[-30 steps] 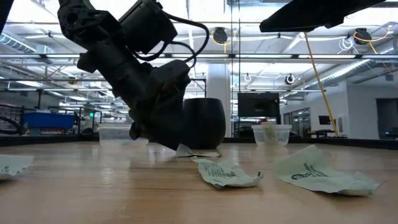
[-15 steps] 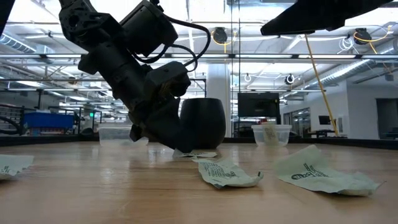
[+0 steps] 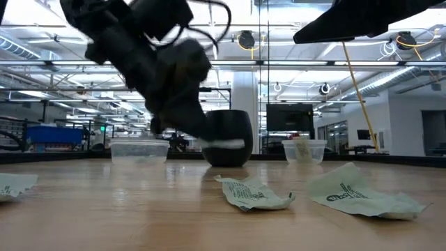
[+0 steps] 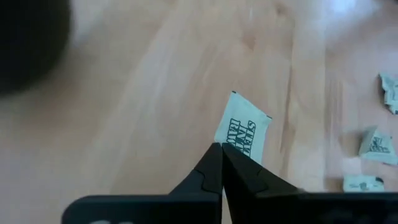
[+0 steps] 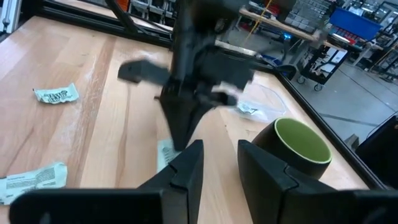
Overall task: Pick and place items into bin
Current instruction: Put the green stevia packet into the left transparent bin
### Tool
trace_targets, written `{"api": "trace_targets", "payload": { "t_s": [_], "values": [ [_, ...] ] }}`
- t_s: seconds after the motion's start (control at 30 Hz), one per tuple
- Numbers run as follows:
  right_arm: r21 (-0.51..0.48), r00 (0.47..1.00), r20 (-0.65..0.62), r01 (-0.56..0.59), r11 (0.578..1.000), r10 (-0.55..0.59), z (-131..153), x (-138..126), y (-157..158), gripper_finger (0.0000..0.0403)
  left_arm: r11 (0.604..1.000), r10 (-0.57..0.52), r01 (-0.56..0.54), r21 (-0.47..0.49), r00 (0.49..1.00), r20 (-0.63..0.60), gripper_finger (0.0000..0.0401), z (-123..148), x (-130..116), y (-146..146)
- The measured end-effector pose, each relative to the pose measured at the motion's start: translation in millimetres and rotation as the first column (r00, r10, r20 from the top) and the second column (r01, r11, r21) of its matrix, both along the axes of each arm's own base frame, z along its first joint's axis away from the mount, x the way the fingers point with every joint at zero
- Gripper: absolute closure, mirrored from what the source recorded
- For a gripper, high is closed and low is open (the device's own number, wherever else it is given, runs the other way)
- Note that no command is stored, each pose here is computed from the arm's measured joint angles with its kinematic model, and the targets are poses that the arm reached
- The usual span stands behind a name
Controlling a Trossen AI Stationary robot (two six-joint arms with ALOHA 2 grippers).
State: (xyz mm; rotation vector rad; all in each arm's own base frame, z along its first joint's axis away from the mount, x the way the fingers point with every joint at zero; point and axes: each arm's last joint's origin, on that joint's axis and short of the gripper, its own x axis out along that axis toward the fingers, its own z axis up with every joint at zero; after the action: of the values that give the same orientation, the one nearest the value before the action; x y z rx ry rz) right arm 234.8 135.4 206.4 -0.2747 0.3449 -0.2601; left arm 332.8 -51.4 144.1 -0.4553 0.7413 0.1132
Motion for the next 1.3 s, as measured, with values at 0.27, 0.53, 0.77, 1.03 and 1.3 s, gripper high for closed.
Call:
{"api": "trace_targets", "payload": {
  "t_s": [0.27, 0.53, 0.77, 1.03, 1.3],
  "values": [
    [-0.002, 1.0, -0.008, -0.005, 1.0, 0.005, -0.8, -0.8, 0.7, 0.0312, 0.989, 0.083, -0.082, 0.123, 0.997, -0.007, 0.0393, 49.2, -29.7, 9.1],
    [-0.002, 1.0, -0.008, -0.008, 1.0, 0.008, -0.9, -1.3, 1.4, 0.0312, 0.951, 0.195, -0.181, 0.25, 0.98, -0.034, 0.0393, 78.4, -61.0, 20.0],
    [0.001, 1.0, -0.007, -0.007, 1.0, 0.007, -0.8, -1.2, 1.3, 0.0312, 0.861, 0.387, -0.303, 0.409, 0.911, -0.139, 0.0392, 76.2, -82.2, 39.8],
    [0.006, 1.0, -0.005, -0.005, 1.0, 0.005, -0.9, -1.2, 1.3, 0.0312, 0.754, 0.565, -0.406, 0.517, 0.802, -0.194, 0.0392, 66.4, -96.7, 65.6],
    [0.006, 1.0, -0.009, -0.01, 1.0, 0.01, -1.2, -1.3, 1.4, 0.0312, 0.748, 0.602, -0.42, 0.514, 0.755, -0.259, 0.0383, 45.5, -105.5, 85.5]
  ]
}}
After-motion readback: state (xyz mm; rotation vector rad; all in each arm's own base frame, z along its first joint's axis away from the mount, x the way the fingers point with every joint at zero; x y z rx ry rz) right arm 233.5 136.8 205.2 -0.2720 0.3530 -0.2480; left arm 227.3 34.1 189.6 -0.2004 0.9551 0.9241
